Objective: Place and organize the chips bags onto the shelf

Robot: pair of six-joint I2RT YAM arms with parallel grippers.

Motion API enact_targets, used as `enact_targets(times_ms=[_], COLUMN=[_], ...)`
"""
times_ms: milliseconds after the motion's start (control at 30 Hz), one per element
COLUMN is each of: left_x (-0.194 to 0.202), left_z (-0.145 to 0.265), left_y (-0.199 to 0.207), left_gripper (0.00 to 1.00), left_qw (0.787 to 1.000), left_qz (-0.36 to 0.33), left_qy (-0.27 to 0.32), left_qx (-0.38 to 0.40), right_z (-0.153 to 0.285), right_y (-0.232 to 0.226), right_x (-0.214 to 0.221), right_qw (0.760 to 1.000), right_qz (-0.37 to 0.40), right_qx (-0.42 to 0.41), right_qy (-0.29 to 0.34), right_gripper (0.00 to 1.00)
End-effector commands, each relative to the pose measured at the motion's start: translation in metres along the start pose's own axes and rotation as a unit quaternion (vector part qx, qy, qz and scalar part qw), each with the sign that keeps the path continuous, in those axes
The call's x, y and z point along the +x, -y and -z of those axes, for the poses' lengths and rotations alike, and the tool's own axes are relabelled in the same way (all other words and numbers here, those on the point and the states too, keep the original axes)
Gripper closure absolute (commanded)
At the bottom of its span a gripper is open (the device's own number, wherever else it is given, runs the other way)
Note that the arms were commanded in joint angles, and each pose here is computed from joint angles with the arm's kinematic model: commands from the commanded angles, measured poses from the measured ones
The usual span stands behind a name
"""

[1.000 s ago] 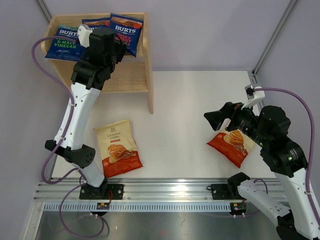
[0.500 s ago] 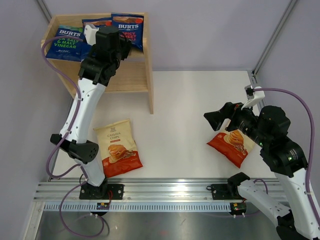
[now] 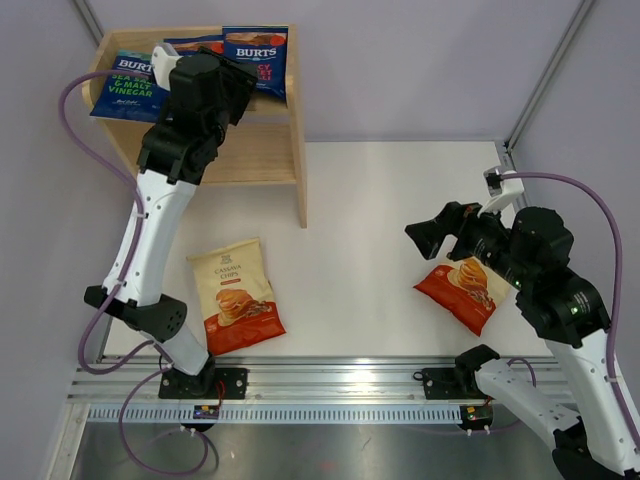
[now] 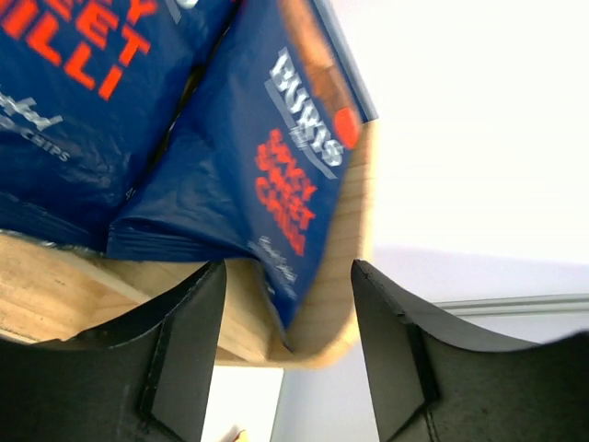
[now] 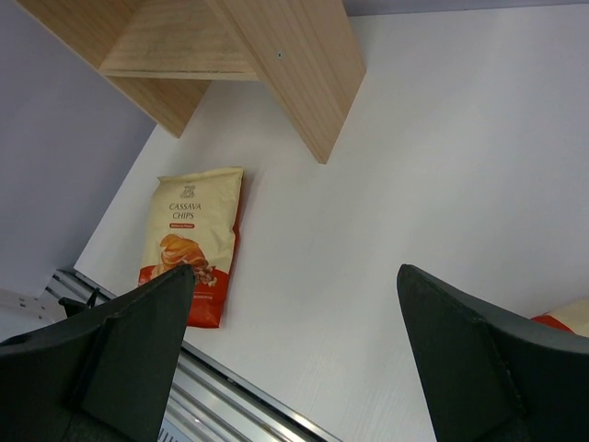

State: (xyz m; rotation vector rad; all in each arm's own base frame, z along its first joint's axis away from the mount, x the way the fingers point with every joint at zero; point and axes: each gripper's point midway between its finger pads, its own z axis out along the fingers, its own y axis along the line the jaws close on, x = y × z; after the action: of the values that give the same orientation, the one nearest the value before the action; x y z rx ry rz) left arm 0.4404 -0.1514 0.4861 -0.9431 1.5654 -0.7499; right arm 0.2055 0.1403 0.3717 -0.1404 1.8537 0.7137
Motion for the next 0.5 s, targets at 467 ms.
enact_targets(times_ms=[467], left_x=[-0.039], left_z=[0.158], left_y=[-0.058], left_gripper=[0.01], left_qw=[0.968], left_qz=[-0.234], left_qy=[-0.009], left_qx=[0.095], right_z=[-0.059], right_y=[-0.047], right_x=[0.042], right_qw=[0.976], right_qz=[-0.081], right_qx=[-0.203], right_qy=[-0.011], right_gripper=[0.01])
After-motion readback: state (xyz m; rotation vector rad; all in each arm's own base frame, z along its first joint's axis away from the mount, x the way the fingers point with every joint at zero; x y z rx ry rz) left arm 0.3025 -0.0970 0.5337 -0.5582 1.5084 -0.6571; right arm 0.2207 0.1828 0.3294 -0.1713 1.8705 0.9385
